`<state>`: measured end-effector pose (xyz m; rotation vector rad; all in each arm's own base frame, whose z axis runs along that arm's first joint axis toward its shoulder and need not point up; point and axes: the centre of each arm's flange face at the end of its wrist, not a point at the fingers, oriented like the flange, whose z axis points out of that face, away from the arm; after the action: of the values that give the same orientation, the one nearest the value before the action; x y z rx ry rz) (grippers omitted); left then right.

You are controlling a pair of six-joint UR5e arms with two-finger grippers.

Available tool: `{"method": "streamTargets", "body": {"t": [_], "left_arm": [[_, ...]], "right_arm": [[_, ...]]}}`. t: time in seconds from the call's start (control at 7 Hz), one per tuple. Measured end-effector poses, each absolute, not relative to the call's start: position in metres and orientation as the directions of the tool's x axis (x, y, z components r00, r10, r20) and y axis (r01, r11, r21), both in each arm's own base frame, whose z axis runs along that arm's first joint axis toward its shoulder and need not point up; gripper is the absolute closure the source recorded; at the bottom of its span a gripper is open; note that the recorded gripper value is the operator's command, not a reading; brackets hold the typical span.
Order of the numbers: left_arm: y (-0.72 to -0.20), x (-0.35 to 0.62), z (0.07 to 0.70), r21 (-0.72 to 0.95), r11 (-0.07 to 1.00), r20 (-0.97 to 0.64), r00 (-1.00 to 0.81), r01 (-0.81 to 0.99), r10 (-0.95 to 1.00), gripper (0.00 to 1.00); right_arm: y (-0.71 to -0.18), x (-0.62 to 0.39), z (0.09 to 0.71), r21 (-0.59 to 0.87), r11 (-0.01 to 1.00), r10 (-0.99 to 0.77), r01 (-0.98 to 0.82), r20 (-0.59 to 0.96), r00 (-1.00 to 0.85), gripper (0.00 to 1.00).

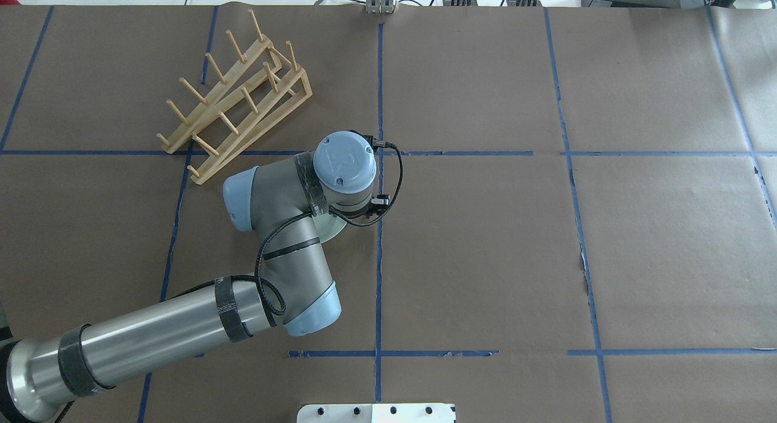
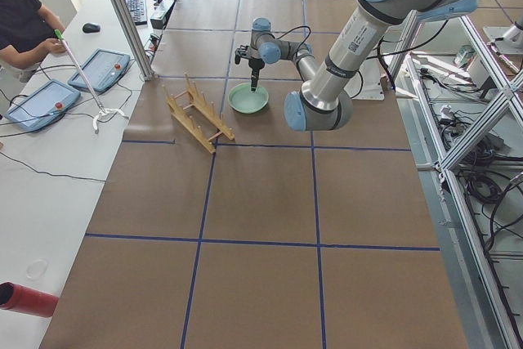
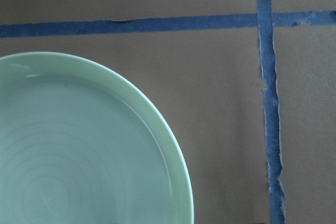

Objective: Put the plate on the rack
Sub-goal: 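Lower the left gripper and grasp the plate's rim, then lift the plate with the left gripper toward the wooden rack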

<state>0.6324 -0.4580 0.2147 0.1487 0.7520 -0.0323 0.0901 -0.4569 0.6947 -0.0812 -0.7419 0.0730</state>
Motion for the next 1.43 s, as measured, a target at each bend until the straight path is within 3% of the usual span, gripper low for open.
{"method": "streamTargets", "body": {"t": [0.14, 0.29, 0.86, 1.43], "left_arm": [[-0.458, 0.632, 0.214, 0.125, 0.989, -0.683, 0.73, 0.081, 0.026, 0.96], [-0.458, 0.631, 0.213, 0.126, 0.989, -0.684, 0.729, 0.081, 0.027, 1.0], [-0.455, 0.613, 0.191, 0.134, 0.987, -0.699, 0.715, 0.088, 0.031, 1.0], [-0.442, 0.463, 0.079, 0.148, 0.974, -0.722, 0.691, 0.171, -0.012, 1.0]], "right_arm": [[-0.457, 0.09, 0.695, -0.1, 0.994, 0.095, -0.038, 0.671, 0.735, 0.0], [-0.457, 0.09, 0.695, -0.1, 0.994, 0.095, -0.038, 0.671, 0.735, 0.0], [-0.457, 0.09, 0.695, -0.1, 0.994, 0.095, -0.038, 0.671, 0.735, 0.0], [-0.457, 0.09, 0.695, -0.1, 0.994, 0.095, -0.038, 0.671, 0.735, 0.0]]}}
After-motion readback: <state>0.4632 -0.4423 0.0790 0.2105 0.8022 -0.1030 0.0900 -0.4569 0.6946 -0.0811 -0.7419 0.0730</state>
